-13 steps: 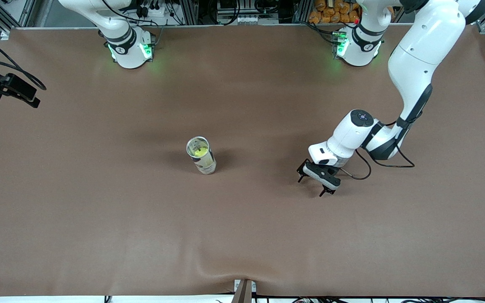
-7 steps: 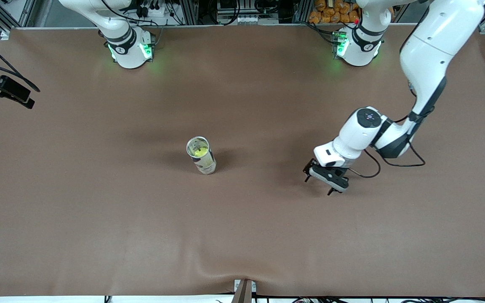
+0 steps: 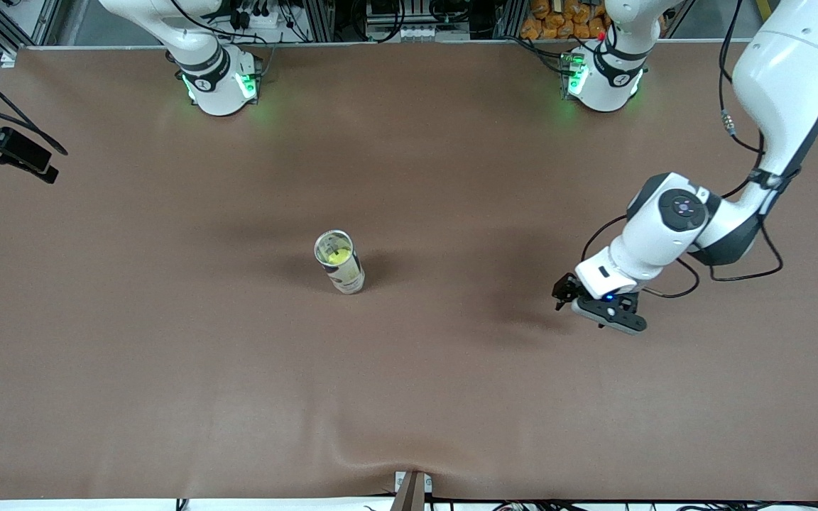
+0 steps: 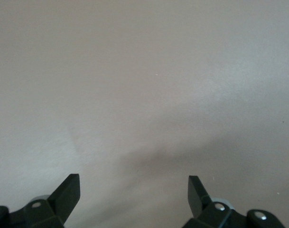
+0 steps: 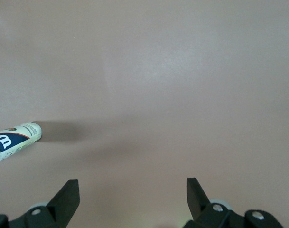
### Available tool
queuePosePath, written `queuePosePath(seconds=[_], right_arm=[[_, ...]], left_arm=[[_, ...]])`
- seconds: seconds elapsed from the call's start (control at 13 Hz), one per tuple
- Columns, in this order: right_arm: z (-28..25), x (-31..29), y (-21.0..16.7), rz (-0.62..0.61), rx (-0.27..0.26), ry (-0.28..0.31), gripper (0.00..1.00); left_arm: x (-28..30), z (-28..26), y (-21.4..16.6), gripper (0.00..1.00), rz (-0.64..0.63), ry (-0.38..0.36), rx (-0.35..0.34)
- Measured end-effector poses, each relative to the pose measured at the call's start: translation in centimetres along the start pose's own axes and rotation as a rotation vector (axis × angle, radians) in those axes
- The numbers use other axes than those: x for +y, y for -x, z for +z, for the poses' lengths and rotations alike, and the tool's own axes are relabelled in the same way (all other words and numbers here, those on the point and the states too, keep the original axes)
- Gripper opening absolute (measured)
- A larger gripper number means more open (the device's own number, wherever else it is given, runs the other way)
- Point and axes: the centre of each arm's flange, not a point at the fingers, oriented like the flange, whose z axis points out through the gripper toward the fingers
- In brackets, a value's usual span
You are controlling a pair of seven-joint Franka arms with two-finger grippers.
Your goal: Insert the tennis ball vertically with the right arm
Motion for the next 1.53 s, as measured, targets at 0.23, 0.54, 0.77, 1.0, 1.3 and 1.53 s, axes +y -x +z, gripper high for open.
queuePosePath(seconds=[0.23, 0.54, 0.77, 1.0, 1.3, 1.53], right_arm=[[0.0, 0.1, 0.0, 0.001, -0.001, 0.000, 1.00], [0.1, 0.1, -0.1, 0.003, -0.005, 0.001, 1.00], [0.2, 0.2, -0.1, 0.003, -0.007, 0.001, 1.00], [0.2, 0.2, -0.1, 0.004, -0.009, 0.002, 1.00], [0.2, 0.2, -0.1, 0.004, -0.009, 0.002, 1.00], [0.2, 0.2, -0.1, 0.004, -0.009, 0.001, 1.00]], left_arm=[[-1.0, -3.0, -1.5, 1.00, -0.028, -0.040, -0.098], [-2.0, -8.4, -4.1, 1.00, -0.090, -0.048, -0.171], [-4.2, -11.5, -4.6, 1.00, -0.154, -0.034, -0.213], [-6.4, -14.7, -5.5, 1.00, -0.233, 0.008, -0.232], [-10.1, -19.5, -6.1, 1.00, -0.313, 0.010, -0.243], [-11.8, -21.1, -5.8, 1.00, -0.342, -0.011, -0.228]])
